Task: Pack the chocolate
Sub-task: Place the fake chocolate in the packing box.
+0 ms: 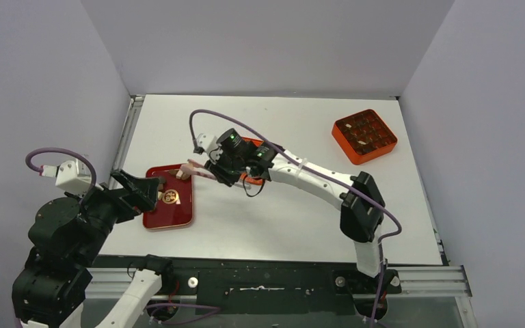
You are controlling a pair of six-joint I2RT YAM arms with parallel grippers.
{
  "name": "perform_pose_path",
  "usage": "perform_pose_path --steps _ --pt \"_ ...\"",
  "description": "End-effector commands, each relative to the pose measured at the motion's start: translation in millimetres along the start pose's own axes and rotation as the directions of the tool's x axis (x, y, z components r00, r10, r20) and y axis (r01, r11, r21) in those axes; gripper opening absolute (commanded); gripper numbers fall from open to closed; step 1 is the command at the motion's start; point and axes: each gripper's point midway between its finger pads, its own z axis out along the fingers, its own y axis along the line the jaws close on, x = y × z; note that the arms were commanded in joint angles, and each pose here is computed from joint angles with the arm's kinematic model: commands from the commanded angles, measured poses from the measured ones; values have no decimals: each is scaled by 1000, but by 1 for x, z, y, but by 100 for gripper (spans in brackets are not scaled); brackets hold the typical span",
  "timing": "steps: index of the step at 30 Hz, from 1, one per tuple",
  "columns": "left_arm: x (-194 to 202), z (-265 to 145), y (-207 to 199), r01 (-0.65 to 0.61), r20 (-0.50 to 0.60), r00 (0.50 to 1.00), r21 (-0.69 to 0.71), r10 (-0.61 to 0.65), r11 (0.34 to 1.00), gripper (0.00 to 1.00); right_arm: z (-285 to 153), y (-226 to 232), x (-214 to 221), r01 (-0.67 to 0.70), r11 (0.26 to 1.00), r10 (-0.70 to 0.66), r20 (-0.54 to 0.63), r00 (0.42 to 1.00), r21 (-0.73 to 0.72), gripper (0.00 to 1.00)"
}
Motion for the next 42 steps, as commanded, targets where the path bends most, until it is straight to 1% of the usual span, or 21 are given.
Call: perform_pose_path --steps 1,4,7,11,13,17,21,24,28,31,33,37,40,42 --pt "0 7 -4 -1 20 1000 29 0 1000 97 -64 -32 -22 -104 988 94 81 992 118 23" --pt "6 16 -6 14 22 1000 56 -15 998 97 -91 -48 -15 -164 972 153 78 985 169 23" --pt "24 27 -7 42 -11 999 84 -42 996 97 -111 -61 -4 -207 956 200 57 978 208 23" --pt "61 49 3 52 -124 991 62 -44 997 97 -139 -86 13 -309 915 308 43 950 259 24" --pt "77 61 10 33 -165 986 44 -25 998 97 -154 -100 21 -355 889 358 46 933 289 24" --pt "102 81 11 -23 -237 971 91 44 996 97 -182 -129 45 -427 826 443 45 895 367 24" --pt "128 97 22 -55 -285 955 90 79 994 97 -216 -158 77 -440 743 506 8 863 505 25" --pt "148 104 32 -75 -323 941 82 98 994 97 -242 -181 100 -499 658 588 29 808 564 26" --pt "170 108 49 -107 -368 922 52 118 993 97 -279 -217 127 -572 519 669 115 734 636 26" --pt "178 111 50 -111 -373 919 69 129 991 97 -298 -239 142 -618 438 706 175 686 653 26" --pt "177 112 46 -115 -372 917 93 142 989 97 -309 -250 154 -632 391 728 195 657 669 26" --pt "177 112 48 -131 -384 910 86 154 988 97 -322 -274 180 -675 300 764 254 593 674 26" --pt "176 109 50 -136 -374 914 80 156 988 97 -324 -288 201 -715 260 799 270 536 649 26" --pt "174 108 51 -137 -358 921 76 155 988 97 -326 -298 216 -725 237 815 274 511 647 27"
